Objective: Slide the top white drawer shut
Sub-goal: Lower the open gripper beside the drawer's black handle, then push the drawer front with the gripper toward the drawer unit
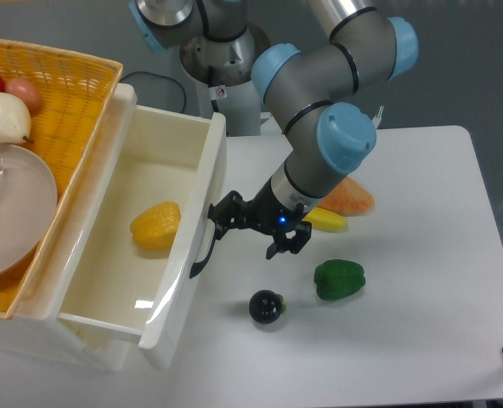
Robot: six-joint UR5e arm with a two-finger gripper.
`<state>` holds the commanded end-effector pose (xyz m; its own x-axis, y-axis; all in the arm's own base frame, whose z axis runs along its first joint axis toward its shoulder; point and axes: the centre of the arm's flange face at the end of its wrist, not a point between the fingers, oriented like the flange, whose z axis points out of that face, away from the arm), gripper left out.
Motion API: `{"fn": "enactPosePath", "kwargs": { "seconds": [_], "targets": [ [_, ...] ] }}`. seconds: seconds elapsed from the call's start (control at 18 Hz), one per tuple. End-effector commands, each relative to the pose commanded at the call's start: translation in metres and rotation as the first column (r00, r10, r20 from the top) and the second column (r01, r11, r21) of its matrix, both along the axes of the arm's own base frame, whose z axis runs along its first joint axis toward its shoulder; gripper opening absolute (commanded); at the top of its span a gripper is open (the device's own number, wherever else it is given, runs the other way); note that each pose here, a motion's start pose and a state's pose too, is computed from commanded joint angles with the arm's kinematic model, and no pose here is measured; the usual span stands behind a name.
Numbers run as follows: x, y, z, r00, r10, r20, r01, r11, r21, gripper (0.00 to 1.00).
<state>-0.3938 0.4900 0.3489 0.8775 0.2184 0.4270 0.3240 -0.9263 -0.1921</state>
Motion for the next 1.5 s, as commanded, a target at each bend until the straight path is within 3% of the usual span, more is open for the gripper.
{"fn": "enactPosePath", "kwargs": {
  "seconds": [1.5],
  "targets": [
    [0.027,0.011,0.012,1.0,-0.003,0.018,0.003,1.0,-0.016,1.0]
  ]
}}
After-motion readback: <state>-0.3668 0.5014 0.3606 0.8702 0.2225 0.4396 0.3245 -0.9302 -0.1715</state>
